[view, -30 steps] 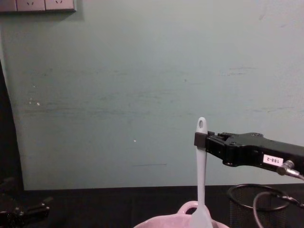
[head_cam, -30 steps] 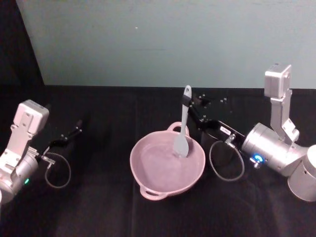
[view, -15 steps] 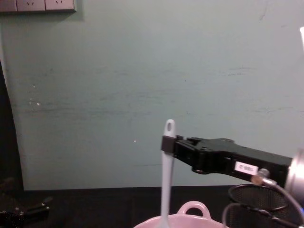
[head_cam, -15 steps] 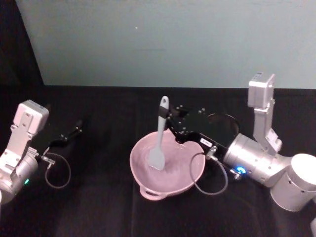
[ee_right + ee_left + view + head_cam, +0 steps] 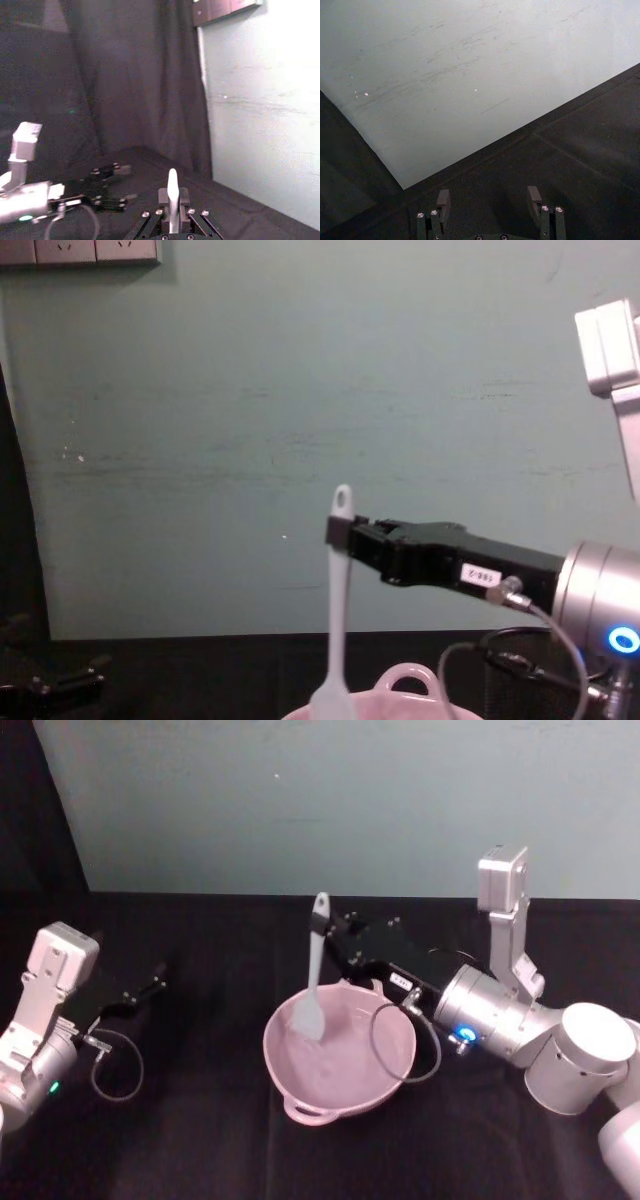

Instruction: Use the one hand to pick up the spoon and stir the clear water in the bowl.

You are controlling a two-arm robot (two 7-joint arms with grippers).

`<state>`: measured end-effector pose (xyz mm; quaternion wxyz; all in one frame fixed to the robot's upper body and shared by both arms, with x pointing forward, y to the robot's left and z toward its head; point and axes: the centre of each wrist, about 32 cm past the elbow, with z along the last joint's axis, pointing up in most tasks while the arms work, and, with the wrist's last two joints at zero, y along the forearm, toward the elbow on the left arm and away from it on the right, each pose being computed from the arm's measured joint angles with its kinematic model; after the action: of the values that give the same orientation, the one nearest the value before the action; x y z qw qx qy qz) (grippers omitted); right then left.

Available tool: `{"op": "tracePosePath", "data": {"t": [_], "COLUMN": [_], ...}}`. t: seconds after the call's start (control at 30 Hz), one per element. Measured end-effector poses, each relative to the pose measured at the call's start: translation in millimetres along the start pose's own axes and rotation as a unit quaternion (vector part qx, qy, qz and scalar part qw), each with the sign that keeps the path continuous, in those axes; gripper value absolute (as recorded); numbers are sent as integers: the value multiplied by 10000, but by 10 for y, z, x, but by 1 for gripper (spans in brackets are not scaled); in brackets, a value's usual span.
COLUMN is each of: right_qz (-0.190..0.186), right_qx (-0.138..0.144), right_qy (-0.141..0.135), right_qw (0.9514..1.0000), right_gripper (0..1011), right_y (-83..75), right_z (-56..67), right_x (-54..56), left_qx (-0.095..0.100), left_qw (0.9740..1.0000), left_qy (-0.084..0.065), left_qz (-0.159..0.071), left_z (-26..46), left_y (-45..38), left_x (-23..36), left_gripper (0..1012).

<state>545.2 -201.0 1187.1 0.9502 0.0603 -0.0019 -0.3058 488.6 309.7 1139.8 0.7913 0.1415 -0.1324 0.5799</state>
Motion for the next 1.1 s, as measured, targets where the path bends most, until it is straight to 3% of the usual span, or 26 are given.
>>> {"op": "tracePosePath", "data": {"t": [0.27,0.5,0.77,1.1], "right_qz": [-437,-583,-474,-55], "right_qx": [18,-13,-61,-60], "right_qy": [-100,-184,-159,26], "right_qw": [9990,9981,9987,10000], "right_gripper": [117,117,117,116], "right_y": [-172,-360,-449,-322], "right_z": [58,104,91,-7], "right_x": [176,202,56,-210], "left_qx": [0,0,0,0], "left_qw": [10000,10000,10000,10000], "left_qy": [0,0,0,0], "left_qz": [0,0,0,0], "left_z": [0,0,0,0], "left_y": [0,0,0,0], "left_x": [0,0,0,0], "left_gripper": [1005,1005,1005,1005]}}
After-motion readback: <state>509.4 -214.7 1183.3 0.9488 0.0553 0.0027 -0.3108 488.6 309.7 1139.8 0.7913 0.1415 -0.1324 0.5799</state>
